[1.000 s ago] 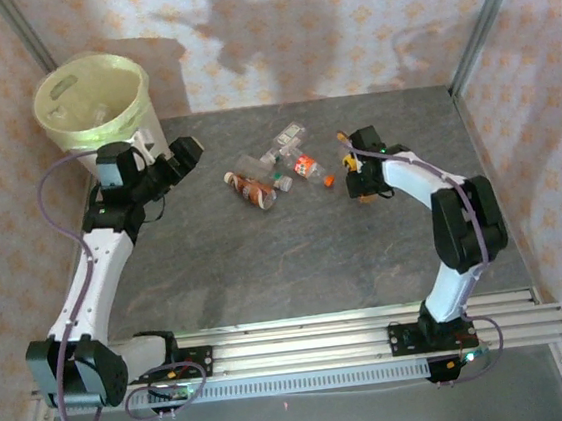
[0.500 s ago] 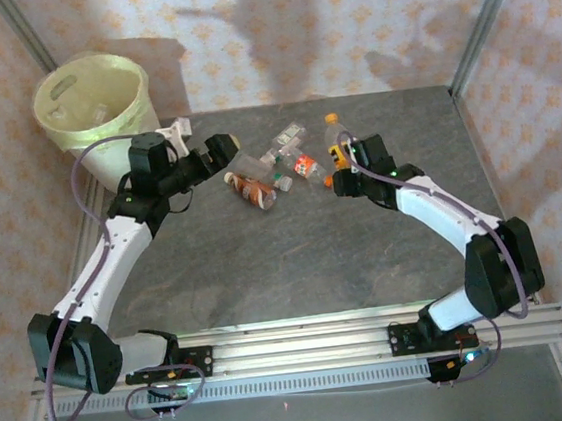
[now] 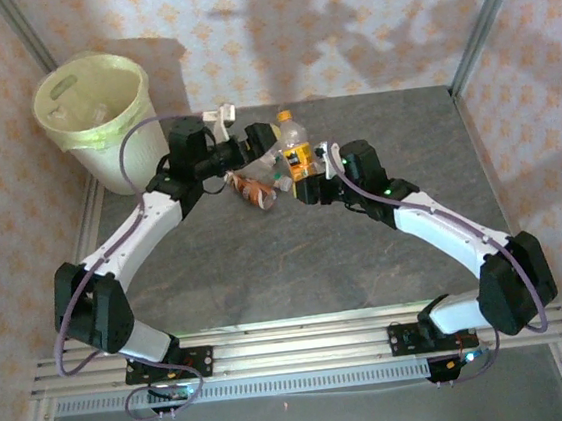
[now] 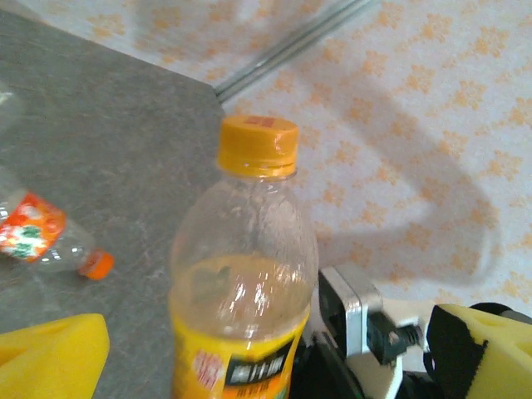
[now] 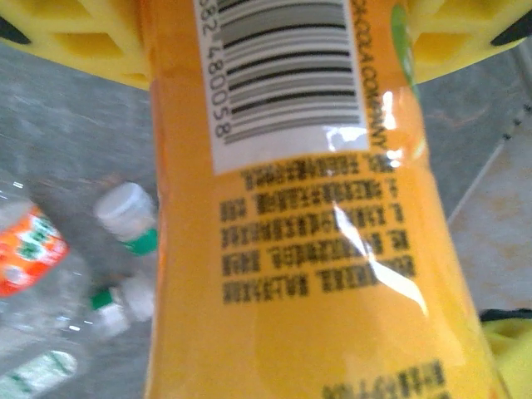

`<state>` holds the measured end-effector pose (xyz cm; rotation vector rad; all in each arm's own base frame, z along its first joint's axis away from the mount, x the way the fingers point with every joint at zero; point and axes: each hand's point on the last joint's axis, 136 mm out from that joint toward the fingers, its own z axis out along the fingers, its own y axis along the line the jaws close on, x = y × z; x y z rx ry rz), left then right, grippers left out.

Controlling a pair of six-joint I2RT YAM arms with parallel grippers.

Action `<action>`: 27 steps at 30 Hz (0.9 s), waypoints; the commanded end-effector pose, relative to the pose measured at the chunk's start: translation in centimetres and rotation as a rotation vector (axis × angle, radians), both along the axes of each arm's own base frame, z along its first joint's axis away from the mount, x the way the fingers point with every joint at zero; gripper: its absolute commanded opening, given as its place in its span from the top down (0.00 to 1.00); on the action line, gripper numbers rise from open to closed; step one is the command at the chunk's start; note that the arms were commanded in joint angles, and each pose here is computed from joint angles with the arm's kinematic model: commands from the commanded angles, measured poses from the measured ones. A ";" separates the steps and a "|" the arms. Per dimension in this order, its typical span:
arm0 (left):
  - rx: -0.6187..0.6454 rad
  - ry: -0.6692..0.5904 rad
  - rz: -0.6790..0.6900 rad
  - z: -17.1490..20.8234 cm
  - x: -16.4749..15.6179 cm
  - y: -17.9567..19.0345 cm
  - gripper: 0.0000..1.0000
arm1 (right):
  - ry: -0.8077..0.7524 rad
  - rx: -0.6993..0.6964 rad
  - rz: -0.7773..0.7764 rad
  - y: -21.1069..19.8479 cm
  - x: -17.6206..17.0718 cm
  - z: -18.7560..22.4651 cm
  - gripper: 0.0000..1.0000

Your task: Put the plastic bottles in the bin

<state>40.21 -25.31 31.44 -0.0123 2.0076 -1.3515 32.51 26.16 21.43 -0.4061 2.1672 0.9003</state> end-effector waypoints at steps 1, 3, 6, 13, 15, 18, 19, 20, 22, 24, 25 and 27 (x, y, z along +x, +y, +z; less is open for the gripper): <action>-0.030 -0.076 -0.048 2.5 -0.1 -1.5 0.00 | -0.065 0.135 0.074 2.3 0.0 3.6 0.64; -0.030 -0.069 -0.085 2.1 -0.5 -2.3 0.00 | -0.071 0.159 0.101 2.9 0.0 4.3 0.64; 0.068 -0.058 -0.087 1.1 -1.0 -2.8 0.00 | -0.080 0.170 0.156 3.7 -0.3 5.3 0.64; 0.103 -0.008 -0.046 -0.6 0.0 -2.9 0.00 | -0.122 0.208 0.262 4.6 -1.6 7.5 0.63; 0.093 0.015 -0.062 -1.1 0.3 -3.4 0.05 | -0.121 0.201 0.260 4.6 -1.6 7.6 0.63; 0.058 0.014 -0.084 -0.7 0.4 -3.9 0.18 | -0.105 0.170 0.222 4.1 -1.3 7.4 0.60; 0.056 0.012 -0.084 -0.6 0.4 -4.0 0.22 | -0.097 0.157 0.199 3.9 -1.0 7.2 0.55; 0.056 0.007 -0.082 -0.5 0.3 -3.9 0.26 | -0.089 0.138 0.185 3.6 -0.9 6.8 0.48; 0.077 0.015 -0.047 -0.8 0.4 -3.3 0.32 | -0.094 0.089 0.141 2.7 -0.6 6.1 0.36; 0.110 0.035 0.007 -1.4 0.7 -2.5 0.38 | -0.127 0.051 0.081 1.5 -0.3 5.7 0.24; 0.114 0.041 0.021 -1.5 0.8 -2.2 0.39 | -0.151 0.048 0.059 1.1 -0.3 6.0 0.20; 0.114 0.042 0.039 -1.4 0.9 -1.9 0.41 | -0.204 0.037 0.010 -0.1 -0.4 6.4 0.00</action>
